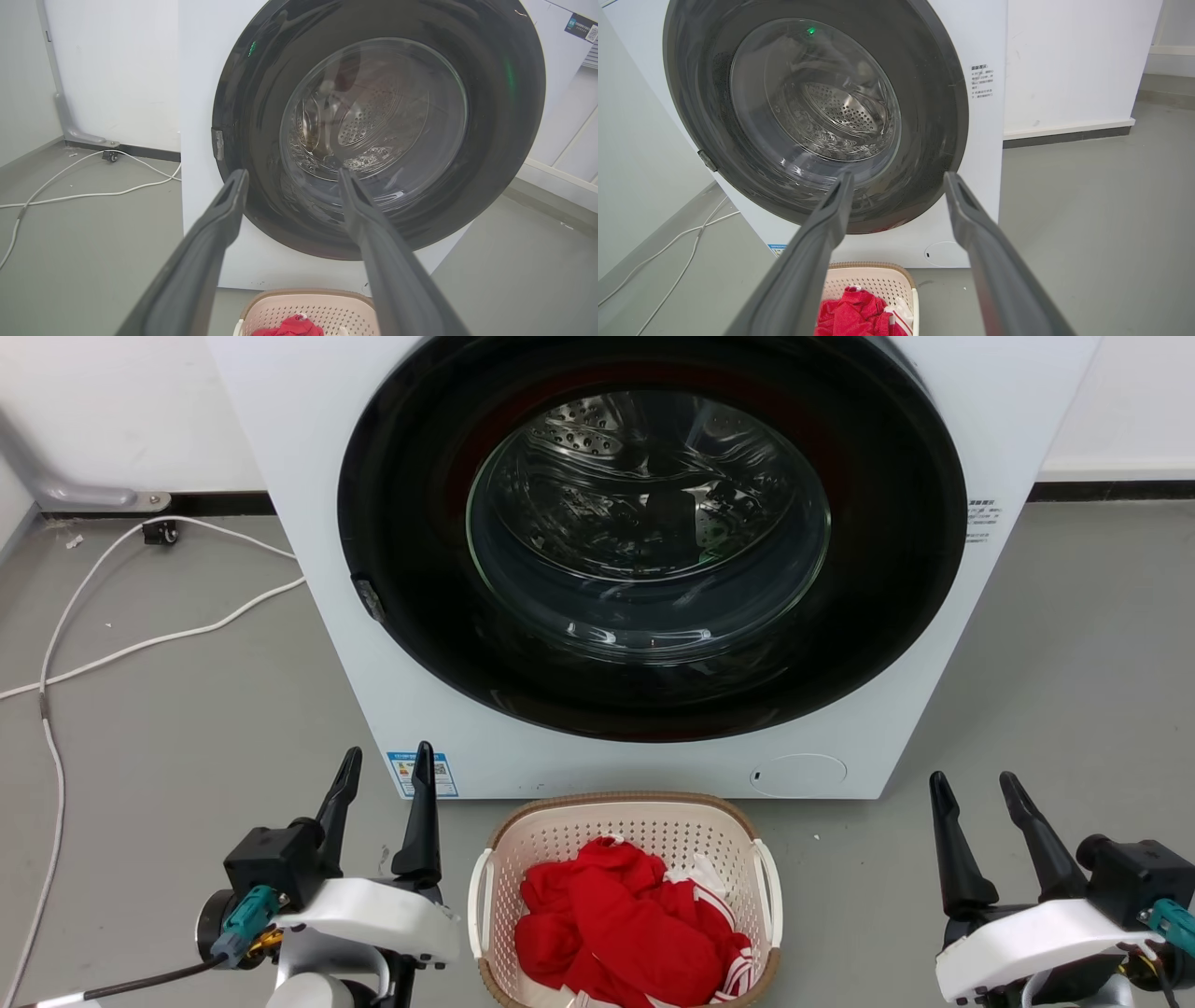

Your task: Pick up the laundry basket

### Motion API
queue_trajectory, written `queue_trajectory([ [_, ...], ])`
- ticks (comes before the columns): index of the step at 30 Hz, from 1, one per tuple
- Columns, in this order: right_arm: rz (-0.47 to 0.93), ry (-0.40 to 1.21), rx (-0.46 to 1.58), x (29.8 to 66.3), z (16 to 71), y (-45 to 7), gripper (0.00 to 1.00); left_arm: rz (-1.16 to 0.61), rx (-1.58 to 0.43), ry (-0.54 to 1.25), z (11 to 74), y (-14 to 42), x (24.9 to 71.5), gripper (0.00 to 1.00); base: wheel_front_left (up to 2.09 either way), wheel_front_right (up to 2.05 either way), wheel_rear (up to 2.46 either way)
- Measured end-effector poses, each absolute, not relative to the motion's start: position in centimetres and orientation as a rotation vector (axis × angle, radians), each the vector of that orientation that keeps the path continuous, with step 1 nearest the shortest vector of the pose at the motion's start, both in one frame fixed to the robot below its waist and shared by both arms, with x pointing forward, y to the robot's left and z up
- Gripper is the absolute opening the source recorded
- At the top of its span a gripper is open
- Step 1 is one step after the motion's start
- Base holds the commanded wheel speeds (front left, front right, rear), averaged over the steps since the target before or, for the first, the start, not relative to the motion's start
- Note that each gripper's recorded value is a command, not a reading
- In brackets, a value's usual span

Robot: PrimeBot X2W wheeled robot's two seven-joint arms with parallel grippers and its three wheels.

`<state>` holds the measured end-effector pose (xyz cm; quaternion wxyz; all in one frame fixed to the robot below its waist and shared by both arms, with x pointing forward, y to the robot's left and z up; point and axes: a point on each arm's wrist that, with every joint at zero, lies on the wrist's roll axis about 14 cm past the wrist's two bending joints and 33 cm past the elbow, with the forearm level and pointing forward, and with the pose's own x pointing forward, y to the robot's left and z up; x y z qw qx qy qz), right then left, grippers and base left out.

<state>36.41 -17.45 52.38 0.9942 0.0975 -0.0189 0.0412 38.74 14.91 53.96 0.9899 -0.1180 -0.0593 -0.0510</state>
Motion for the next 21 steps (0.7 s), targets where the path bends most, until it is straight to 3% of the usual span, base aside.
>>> queue_trajectory([
  [21,0.097,-0.039,-0.003,35.86,52.76,-17.16,1.00,-0.122,-0.068,-0.162,54.31,14.15,38.53,1.00,0.00,0.00,0.00],
])
